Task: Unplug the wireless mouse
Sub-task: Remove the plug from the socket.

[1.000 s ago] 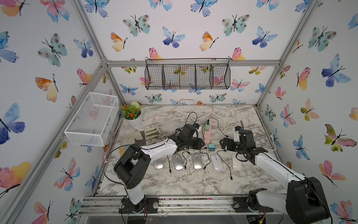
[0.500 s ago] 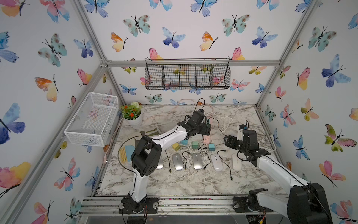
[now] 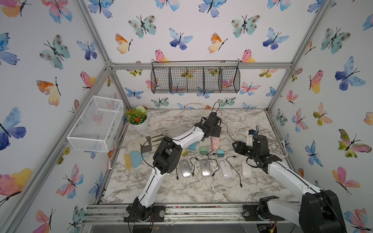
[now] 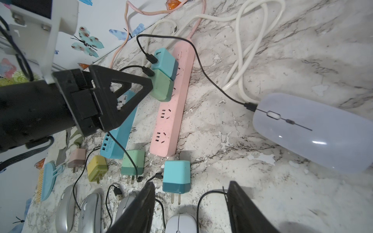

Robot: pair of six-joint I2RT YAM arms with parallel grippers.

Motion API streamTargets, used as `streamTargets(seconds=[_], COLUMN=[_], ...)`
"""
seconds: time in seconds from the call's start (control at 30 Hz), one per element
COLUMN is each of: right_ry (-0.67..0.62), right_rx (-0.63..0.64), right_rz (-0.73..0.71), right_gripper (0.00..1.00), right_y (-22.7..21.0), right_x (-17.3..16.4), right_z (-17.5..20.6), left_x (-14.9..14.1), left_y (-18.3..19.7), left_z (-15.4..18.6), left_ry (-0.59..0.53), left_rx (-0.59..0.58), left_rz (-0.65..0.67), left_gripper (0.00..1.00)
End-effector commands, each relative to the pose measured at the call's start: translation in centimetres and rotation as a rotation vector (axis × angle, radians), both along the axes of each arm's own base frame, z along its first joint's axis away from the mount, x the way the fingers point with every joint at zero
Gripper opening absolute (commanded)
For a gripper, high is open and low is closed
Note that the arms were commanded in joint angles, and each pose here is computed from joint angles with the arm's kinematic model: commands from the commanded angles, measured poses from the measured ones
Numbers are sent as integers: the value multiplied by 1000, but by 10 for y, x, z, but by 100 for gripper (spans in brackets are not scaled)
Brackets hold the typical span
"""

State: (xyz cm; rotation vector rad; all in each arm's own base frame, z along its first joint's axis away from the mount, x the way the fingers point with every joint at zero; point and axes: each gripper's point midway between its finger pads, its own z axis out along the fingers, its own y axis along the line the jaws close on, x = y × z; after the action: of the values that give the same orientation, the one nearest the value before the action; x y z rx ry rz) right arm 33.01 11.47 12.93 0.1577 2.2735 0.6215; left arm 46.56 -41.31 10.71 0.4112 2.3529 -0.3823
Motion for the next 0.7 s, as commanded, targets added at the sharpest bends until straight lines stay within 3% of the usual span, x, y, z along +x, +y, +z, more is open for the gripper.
streamTargets(seconds=[0.0, 0.23, 0.5, 0.67], right_ry=[3, 25, 30, 42], right_rx=[19, 30, 58, 128], right_rz=[13, 21, 22, 48], right_gripper=[58, 56, 55, 53], right_y=[3, 5, 9, 21], right_x=[0, -2, 0, 7], right_z=[1, -7, -8, -12], left_x=[8, 12, 11, 10], left_y=[-5, -12, -15, -16], left_z=[-3, -23, -31, -28], left_ry=[-55, -38, -22, -14], left_rx=[49, 84, 82, 66], left_rz=[5, -3, -12, -17], left_gripper=[68, 57, 30, 19])
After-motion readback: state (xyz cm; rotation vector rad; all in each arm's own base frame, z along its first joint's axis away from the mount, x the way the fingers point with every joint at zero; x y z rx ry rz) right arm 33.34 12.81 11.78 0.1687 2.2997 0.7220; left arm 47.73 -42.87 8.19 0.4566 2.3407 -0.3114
